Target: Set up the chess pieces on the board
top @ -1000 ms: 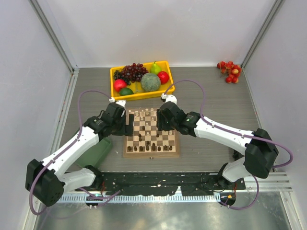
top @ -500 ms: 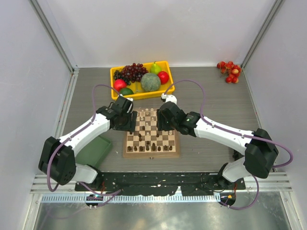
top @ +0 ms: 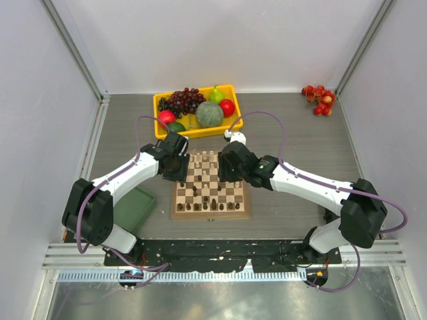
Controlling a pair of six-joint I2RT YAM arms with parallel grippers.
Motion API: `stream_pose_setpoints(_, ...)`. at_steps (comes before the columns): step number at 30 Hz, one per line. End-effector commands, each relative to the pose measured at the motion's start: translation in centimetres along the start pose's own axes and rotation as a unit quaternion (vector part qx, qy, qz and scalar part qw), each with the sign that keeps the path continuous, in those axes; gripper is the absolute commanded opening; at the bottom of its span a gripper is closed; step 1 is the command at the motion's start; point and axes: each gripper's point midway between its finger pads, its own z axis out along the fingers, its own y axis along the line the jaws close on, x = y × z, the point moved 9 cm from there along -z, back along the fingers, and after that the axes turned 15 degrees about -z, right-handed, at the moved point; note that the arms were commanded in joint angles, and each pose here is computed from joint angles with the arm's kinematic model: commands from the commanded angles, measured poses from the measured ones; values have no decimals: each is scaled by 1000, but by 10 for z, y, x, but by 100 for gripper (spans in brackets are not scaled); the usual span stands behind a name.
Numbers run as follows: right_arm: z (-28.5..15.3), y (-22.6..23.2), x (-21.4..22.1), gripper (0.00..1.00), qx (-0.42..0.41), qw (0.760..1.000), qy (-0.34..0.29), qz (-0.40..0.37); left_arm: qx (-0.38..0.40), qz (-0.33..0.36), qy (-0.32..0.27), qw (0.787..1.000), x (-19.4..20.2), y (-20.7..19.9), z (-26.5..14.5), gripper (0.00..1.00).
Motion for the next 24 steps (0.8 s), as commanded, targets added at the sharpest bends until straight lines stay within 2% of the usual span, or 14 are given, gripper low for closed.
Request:
stream_pose_setpoints(1,-1,1,-13,49,1,1000,-29,6,22,7,-14,1000,-12,-8,1,42)
stream_pose_setpoints(13,-1,1,-12,49,1,1000,-28,6,24,9,-5,1000,-14,-9,8,30)
stream_pose_setpoints(17,0,0,-12,49,2,1000,-27,6,22,11,-1,1000,-12,-9,8,21)
stream_pose_setpoints(24,0,0,-11,49,2,1000,-26,7,22,8,2,1000,-5,-4,4,11)
